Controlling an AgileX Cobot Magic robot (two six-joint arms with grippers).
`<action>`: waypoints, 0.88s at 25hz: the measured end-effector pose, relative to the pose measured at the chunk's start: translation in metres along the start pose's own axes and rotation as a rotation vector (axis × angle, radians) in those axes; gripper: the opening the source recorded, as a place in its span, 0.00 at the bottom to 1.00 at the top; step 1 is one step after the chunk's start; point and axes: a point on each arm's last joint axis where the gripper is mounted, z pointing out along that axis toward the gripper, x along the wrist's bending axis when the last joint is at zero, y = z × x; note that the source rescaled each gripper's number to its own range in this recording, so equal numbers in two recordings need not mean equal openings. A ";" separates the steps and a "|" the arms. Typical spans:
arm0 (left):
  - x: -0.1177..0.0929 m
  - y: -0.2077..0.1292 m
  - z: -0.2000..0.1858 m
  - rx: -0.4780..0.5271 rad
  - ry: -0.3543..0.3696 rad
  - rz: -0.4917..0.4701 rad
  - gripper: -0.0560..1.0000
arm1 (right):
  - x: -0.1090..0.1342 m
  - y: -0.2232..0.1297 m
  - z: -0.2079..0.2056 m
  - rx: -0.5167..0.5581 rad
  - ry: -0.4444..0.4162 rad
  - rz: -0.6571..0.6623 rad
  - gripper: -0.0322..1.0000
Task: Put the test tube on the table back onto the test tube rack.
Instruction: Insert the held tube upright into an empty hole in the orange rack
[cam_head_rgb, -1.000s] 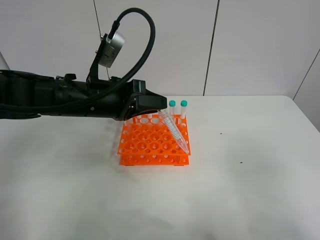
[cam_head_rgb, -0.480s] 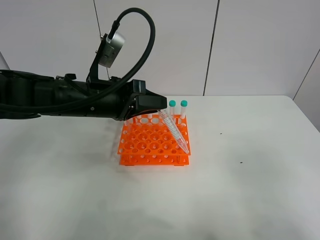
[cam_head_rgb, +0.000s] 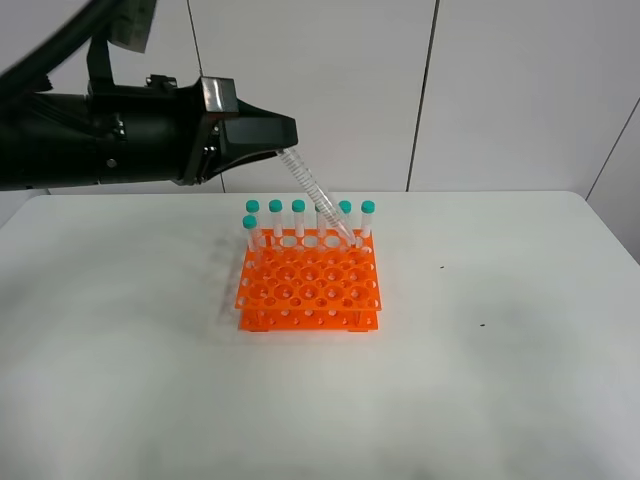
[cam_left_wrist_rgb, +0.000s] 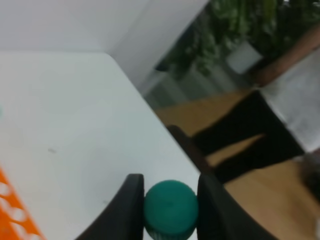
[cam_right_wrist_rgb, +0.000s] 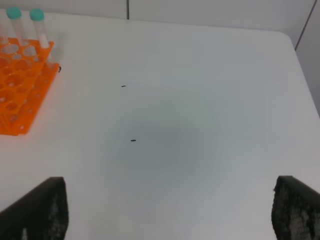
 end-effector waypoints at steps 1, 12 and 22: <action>0.000 0.002 -0.003 -0.011 0.022 0.031 0.06 | 0.000 0.000 0.000 0.000 0.000 0.000 0.89; 0.023 0.011 -0.011 -0.033 0.313 0.420 0.06 | 0.000 0.000 0.000 0.000 0.000 0.000 0.89; 0.004 0.004 0.005 -0.166 0.267 0.605 0.06 | 0.000 0.000 0.000 0.000 0.000 0.000 0.89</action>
